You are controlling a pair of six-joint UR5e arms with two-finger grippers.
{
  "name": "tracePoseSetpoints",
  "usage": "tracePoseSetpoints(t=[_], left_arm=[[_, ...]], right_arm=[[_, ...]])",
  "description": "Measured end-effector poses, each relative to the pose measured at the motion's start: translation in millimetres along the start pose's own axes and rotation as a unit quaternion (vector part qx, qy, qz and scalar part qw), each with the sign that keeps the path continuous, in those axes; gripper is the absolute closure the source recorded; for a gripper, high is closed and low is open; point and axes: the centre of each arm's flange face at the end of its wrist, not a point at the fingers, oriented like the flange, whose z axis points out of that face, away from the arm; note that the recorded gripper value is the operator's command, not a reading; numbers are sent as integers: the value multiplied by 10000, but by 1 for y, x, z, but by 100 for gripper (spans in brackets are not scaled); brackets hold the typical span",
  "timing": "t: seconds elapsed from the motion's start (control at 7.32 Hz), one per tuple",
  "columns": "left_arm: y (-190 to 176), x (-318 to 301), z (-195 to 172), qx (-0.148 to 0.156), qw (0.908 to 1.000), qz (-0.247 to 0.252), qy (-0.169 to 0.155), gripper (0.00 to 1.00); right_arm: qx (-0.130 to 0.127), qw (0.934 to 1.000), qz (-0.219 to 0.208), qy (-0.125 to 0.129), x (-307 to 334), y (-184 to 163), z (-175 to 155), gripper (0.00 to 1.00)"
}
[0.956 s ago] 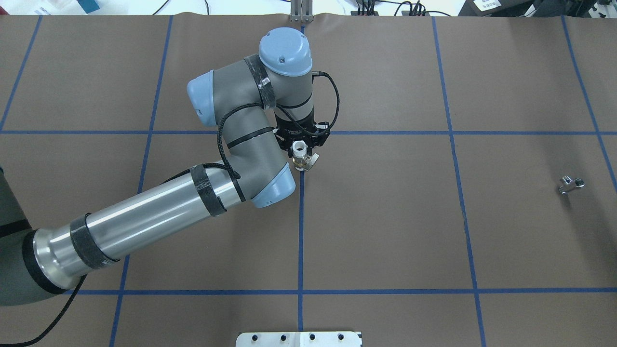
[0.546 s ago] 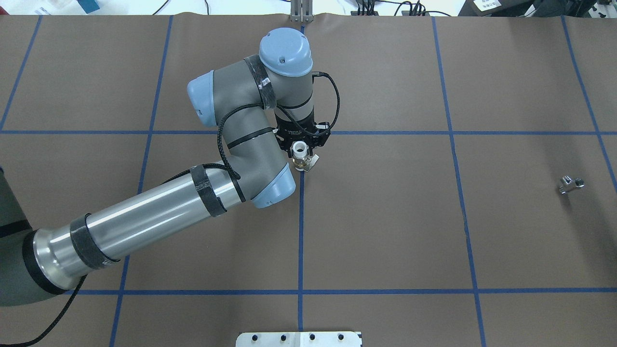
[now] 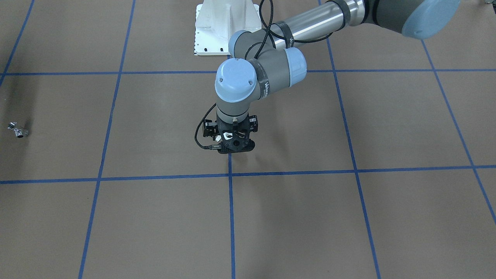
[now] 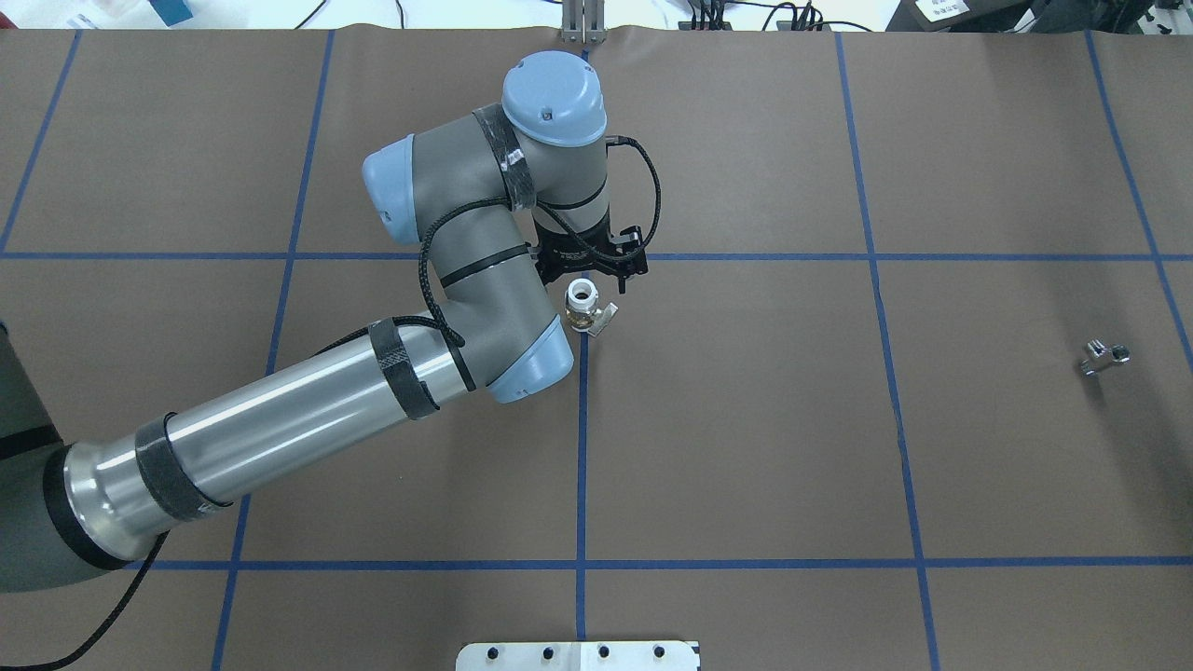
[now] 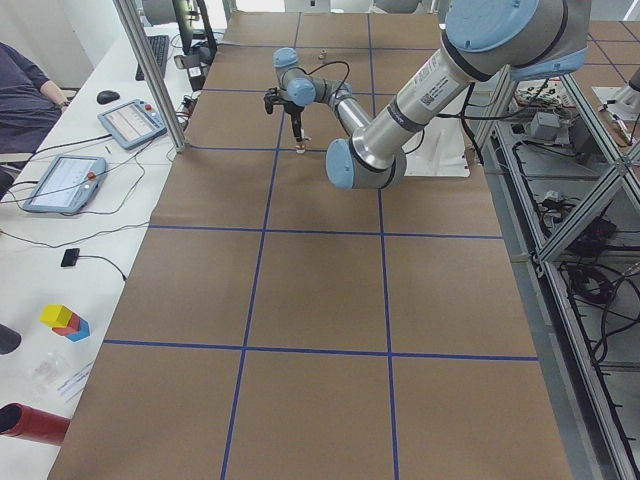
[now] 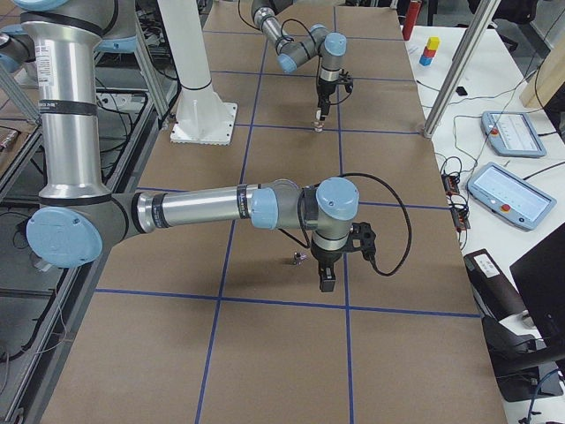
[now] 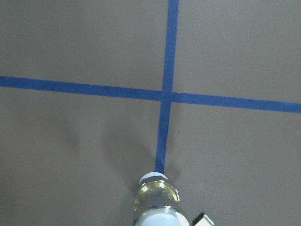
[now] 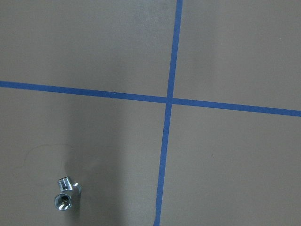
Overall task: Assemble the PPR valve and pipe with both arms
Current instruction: 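Lower the valve upright at the center and open the left gripper, then raise the left gripper away from the valve toward the robot's side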
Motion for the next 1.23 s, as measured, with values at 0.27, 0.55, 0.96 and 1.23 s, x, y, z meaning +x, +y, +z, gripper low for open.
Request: tracePoseSetpoints(t=[0.27, 0.55, 0.96, 1.23], left_arm=[[0, 0, -13, 59, 10000, 0, 76, 0], [-9, -29, -58, 304, 9993, -44, 216, 0], [-5, -133, -110, 702, 9968, 72, 377, 0], [3, -170, -133, 798, 9959, 337, 269, 0]], right_arm=[[12, 10000, -14, 0, -1, 0, -1, 1], [6, 9999, -105, 11, -11, -1, -2, 1], [-110, 9991, -398, 76, -61, -23, 17, 1], [-32, 9957, -918, 70, -102, -28, 44, 1]])
